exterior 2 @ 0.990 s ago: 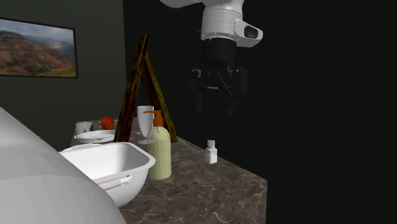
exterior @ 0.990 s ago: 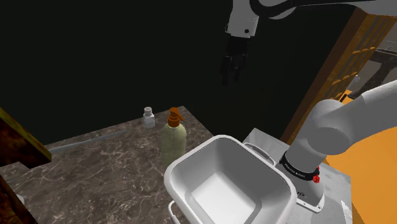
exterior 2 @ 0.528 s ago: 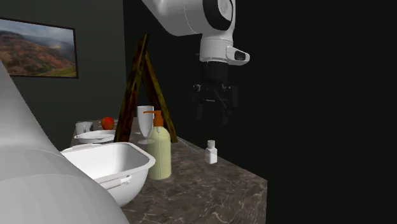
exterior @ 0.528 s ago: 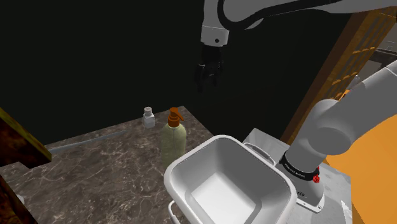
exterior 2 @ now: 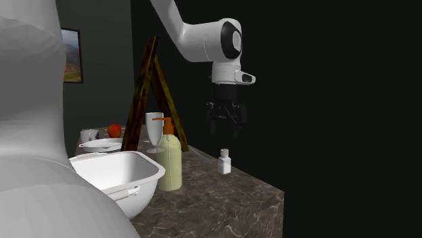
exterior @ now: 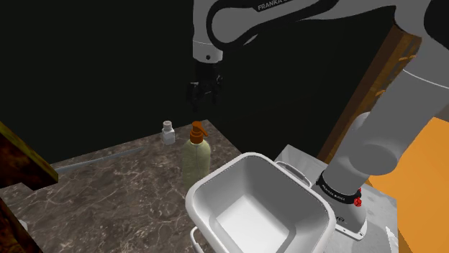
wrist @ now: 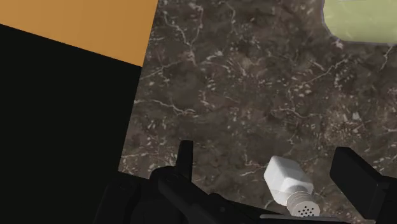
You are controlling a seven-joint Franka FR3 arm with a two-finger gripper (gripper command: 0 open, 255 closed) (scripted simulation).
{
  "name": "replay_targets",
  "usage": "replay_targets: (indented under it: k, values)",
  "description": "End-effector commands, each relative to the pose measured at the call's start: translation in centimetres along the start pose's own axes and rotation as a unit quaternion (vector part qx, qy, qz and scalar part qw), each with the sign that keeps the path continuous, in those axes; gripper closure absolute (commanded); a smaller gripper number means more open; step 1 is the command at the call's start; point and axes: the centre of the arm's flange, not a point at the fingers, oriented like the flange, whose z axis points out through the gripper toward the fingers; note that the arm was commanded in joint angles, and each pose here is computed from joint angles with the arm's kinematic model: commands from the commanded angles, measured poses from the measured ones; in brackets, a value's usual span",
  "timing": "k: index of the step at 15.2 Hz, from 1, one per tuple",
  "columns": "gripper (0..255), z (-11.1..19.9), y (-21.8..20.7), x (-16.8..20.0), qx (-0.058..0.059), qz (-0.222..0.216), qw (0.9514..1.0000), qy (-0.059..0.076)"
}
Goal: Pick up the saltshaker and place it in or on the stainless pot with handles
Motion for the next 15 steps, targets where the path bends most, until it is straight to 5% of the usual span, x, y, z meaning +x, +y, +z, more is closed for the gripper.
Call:
replay_targets:
  k: [1, 10, 15]
  values:
    - [0, 1.2, -1.5, 1.8, -0.002, 0.001, 1.0000, 0.003]
    - [0, 5.5, -8.6, 10.0, -0.013, 0.002, 0.9998, 0.015]
    - [0, 8.1, -8.6, 10.1, -0.013, 0.002, 0.9998, 0.015]
